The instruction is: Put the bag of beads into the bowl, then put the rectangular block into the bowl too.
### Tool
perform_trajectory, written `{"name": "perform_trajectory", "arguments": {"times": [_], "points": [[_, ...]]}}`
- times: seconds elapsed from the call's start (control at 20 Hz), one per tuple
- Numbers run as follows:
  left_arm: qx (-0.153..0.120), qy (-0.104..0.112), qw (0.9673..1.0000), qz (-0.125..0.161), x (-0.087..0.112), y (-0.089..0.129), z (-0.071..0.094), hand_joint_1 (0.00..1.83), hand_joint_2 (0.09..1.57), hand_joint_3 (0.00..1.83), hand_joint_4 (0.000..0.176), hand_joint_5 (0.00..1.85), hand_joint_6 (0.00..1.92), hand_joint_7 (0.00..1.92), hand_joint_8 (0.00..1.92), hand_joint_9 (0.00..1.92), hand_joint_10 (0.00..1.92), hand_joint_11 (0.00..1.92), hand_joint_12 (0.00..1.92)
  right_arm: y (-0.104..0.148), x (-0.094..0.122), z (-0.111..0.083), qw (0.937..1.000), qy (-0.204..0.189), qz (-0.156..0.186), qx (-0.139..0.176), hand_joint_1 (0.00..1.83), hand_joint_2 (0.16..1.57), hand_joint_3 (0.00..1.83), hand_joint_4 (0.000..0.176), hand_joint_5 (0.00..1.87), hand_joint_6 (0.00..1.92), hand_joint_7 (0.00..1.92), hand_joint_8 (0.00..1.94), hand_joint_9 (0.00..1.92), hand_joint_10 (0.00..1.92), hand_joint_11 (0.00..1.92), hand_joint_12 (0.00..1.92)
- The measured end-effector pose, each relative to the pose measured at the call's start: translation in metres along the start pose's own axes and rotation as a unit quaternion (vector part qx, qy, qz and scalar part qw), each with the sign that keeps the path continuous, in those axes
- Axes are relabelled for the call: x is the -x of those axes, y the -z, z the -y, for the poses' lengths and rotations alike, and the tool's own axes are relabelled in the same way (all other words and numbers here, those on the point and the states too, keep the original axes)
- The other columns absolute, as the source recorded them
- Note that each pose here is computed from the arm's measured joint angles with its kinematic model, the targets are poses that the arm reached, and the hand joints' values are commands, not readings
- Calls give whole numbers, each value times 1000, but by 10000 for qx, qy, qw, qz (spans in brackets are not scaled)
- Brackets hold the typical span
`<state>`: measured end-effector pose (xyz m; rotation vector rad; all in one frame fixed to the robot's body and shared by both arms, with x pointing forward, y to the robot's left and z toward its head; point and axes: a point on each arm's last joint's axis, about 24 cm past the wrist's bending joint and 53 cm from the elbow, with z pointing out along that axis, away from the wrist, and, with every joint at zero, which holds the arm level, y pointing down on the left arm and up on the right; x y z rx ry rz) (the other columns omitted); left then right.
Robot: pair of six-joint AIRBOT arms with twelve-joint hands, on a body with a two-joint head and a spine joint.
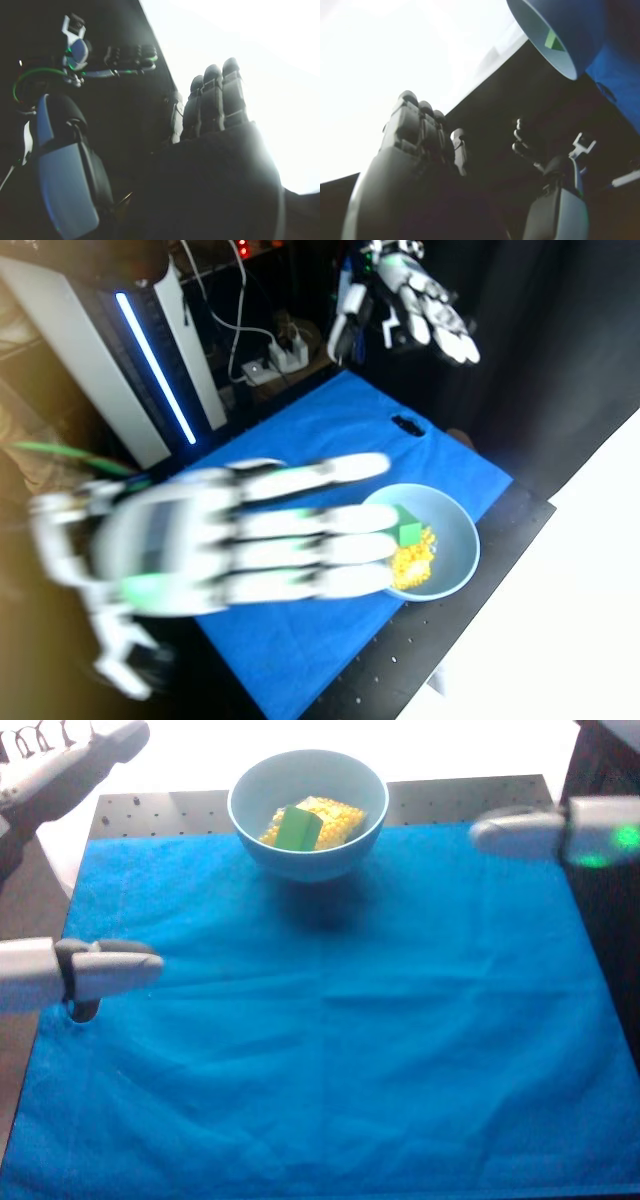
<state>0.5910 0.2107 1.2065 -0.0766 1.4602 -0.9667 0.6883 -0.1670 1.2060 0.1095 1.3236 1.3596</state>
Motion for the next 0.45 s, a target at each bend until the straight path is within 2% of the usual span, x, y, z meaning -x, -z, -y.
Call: {"name": "perform_trajectory", "arguments": {"times": [0.05,0.1,0.15,0.2,0.3,0.35,0.4,0.45], "points": [[44,51,10000,33,1,6,-2,709,915,0,127,0,0,0,0,1,0,0,0,20,1,-1,9998,-173,112,-36,613,872,0,176,0,0,0,0,0,0,0,0],[62,93,9999,124,4,12,-2,665,907,0,151,0,0,0,0,13,5,6,3,38,4,-3,9990,-346,291,-63,590,861,0,176,0,0,0,0,0,0,0,0],[95,162,9995,241,8,17,-4,631,912,0,159,0,0,0,0,5,1,4,2,60,6,-3,9973,-522,506,-124,500,867,0,176,0,0,0,0,0,0,0,0],[84,191,9993,301,10,20,-4,589,913,0,143,0,0,0,0,14,5,40,19,73,7,-2,9958,-620,654,-185,517,861,0,176,0,0,0,0,0,0,0,0],[24,313,9982,502,18,23,0,428,944,11,130,0,0,0,0,14,3,95,53,98,7,0,9922,-783,925,-306,510,914,12,176,0,0,0,0,0,0,0,0],[-32,295,9981,532,19,24,2,352,943,0,140,0,0,12,4,36,12,18,368,104,7,-2,9911,-827,998,-305,459,922,13,176,0,0,0,0,0,0,0,0],[-68,311,9980,548,19,25,4,303,960,0,131,0,0,5,3,40,8,3,557,107,7,-3,9905,-849,1042,-289,443,918,9,176,0,0,0,0,0,0,0,0],[-106,347,9976,594,19,26,6,305,983,9,125,0,0,0,0,36,4,0,595,108,9,-7,9895,-885,1122,-228,458,916,6,176,0,0,0,0,0,0,0,0]]}}
